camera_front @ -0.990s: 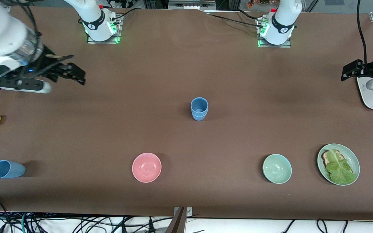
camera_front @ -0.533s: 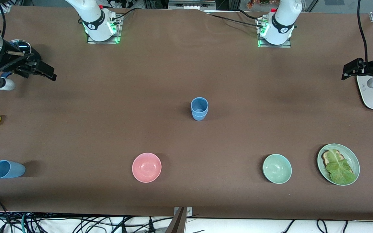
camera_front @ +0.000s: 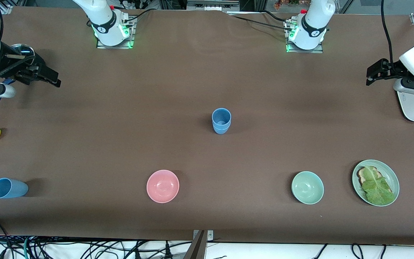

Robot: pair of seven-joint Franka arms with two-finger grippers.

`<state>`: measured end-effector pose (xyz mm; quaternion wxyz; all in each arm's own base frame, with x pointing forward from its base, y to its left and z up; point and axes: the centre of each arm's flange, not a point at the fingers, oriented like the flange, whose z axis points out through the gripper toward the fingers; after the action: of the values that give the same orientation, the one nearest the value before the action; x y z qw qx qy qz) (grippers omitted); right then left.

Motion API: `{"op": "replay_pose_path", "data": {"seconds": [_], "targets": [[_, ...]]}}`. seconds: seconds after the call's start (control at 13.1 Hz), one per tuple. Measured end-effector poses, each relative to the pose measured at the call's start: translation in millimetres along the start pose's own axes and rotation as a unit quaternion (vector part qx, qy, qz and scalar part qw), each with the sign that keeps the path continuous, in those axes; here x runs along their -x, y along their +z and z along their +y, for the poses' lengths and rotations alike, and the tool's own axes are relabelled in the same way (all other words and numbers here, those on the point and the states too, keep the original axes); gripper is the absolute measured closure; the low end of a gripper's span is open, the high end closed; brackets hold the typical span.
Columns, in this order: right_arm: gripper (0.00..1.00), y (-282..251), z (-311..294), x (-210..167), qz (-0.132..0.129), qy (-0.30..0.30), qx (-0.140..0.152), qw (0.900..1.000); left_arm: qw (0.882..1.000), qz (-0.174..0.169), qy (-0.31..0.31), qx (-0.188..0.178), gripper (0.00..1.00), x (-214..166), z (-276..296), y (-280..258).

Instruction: Stack blue cups with both arms

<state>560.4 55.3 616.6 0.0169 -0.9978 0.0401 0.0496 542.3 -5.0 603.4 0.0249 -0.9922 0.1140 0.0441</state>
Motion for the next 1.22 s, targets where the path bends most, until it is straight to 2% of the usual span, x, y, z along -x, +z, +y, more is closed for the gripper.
{"op": "replay_pose_path", "data": {"seconds": [1.22], "targets": [[0.00,2.2,0.3,-1.6,-0.002,-0.002,0.000,1.000,0.999,-0.001,-0.034,0.001,0.00,2.5,-9.5,0.9]]}}
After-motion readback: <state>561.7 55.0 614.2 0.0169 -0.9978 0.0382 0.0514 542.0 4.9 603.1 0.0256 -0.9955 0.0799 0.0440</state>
